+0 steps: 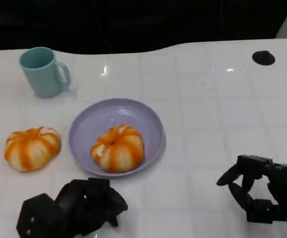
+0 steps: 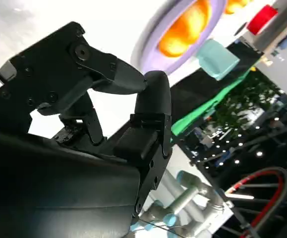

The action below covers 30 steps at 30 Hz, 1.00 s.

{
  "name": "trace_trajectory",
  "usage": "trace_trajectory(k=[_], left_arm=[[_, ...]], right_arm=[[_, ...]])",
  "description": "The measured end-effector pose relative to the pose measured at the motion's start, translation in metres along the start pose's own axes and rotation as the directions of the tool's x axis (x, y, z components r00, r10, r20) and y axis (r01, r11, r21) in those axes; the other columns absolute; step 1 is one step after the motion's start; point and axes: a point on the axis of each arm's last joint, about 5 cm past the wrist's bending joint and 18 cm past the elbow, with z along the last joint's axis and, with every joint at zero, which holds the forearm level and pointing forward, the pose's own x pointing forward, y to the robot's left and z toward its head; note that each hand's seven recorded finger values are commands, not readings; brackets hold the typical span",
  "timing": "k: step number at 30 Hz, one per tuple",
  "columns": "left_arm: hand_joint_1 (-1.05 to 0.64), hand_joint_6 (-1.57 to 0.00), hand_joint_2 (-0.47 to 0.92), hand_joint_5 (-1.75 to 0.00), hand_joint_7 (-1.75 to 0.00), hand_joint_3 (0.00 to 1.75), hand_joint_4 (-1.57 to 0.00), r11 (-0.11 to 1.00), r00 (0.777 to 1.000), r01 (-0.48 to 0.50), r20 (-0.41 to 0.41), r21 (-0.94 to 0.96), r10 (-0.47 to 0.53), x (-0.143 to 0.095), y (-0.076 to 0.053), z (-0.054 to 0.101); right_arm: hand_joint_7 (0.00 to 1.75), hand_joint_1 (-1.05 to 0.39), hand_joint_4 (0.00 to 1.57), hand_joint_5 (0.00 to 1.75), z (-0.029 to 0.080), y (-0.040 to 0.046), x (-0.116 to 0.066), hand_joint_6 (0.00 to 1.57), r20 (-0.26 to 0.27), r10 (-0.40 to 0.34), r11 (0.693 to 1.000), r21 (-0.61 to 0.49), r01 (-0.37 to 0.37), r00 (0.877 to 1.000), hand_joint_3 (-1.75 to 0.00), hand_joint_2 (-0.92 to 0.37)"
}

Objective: Grasp the bread from the table and place it into the plate.

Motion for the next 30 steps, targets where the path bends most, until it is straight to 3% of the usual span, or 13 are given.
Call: trace_trajectory(k=[9, 30], left_arm=[[-1.05, -1.30, 0.84, -1.49, -0.73, 0.00, -0.89, 1.000, 1.000, -0.007, -0.003, 0.010, 0.007, 0.0008, 0.0044, 0.0010], [-1.05, -1.30, 0.86, -1.50, -0.73, 0.01, -0.88, 1.000, 1.000, -0.008, -0.007, 0.016, 0.008, 0.0003, 0.0065, 0.0010]], right_arm=[[1.44, -0.31, 0.86, 1.75, -0.0038, 0.0044, -0.0097, 0.73, -0.067, 0.020, 1.000, -0.009, -0.021, 0.998, -1.20, -0.41], [1.46, -0.32, 0.86, 1.75, -0.0039, 0.0091, -0.0087, 0.72, -0.095, 0.031, 1.000, -0.001, -0.031, 0.995, -1.23, -0.40]])
